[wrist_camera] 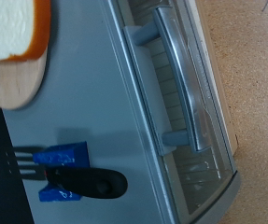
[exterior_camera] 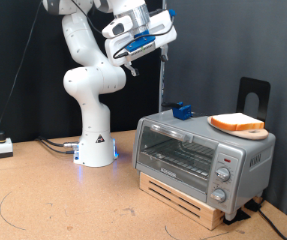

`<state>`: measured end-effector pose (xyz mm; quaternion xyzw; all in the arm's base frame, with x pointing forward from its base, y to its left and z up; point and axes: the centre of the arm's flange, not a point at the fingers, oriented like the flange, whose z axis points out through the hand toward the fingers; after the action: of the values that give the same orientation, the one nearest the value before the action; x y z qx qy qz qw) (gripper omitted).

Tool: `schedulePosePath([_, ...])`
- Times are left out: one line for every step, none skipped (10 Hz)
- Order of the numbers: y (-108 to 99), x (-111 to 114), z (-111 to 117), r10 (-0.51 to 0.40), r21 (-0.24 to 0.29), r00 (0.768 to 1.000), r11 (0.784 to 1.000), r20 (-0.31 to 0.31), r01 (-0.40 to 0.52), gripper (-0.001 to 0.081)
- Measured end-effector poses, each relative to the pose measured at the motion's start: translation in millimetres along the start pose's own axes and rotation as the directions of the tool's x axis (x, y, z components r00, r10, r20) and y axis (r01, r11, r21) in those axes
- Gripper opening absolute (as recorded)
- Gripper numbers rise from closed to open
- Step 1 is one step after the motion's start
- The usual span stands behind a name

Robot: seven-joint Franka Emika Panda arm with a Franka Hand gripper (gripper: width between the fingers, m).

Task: Make a piece of toast with the oven

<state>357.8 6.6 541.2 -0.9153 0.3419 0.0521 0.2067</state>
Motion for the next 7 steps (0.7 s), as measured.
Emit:
schedulePosePath([5, 2, 7, -0.076, -0.026, 0.996, 0.997, 0.039, 0.077, 0.081])
schedulePosePath([9, 8, 13, -0.13, -0.043, 0.99, 0.99, 0.059, 0.132, 0.081])
schedulePosePath([9, 14, 18, -0.15, -0.05, 0.987, 0.987, 0.058, 0.153, 0.081])
schedulePosePath([7, 20, 22, -0.16, -0.044, 0.986, 0.986, 0.039, 0.162, 0.081])
schedulePosePath([5, 25, 24, -0.159, -0.028, 0.987, 0.987, 0.002, 0.159, 0.081])
schedulePosePath([4, 27, 25, -0.158, -0.015, 0.987, 0.987, -0.026, 0.158, 0.081])
schedulePosePath([5, 27, 26, -0.157, -0.02, 0.987, 0.987, -0.015, 0.157, 0.081])
